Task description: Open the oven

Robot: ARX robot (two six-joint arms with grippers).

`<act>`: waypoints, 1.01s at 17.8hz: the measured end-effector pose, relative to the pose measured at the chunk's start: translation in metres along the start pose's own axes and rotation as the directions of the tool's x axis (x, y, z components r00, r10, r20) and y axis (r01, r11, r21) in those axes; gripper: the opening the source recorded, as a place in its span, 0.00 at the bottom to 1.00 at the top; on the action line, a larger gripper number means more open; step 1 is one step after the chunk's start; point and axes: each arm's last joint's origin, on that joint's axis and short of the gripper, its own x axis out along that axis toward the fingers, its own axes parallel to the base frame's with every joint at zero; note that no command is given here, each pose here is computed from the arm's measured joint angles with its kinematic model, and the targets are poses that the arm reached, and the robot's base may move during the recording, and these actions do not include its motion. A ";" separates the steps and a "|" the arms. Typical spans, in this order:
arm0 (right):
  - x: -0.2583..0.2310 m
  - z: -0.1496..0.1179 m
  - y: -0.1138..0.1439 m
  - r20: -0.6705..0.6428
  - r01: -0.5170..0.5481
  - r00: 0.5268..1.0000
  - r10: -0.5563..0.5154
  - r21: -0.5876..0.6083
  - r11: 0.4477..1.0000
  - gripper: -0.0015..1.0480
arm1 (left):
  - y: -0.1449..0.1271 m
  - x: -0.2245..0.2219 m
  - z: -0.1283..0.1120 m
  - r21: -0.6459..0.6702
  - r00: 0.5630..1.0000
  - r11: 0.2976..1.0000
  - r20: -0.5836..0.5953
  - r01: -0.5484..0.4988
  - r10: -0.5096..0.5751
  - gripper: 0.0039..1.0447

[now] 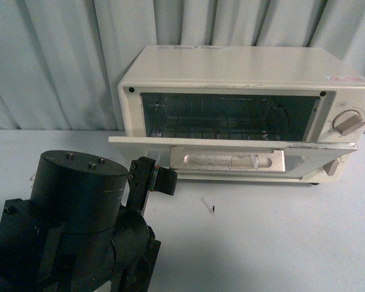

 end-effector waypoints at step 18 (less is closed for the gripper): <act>-0.011 -0.003 0.000 -0.006 0.000 1.000 0.000 -0.001 1.000 0.94 | 0.027 -0.015 0.015 0.380 0.984 0.919 0.089 0.108 -0.152 0.94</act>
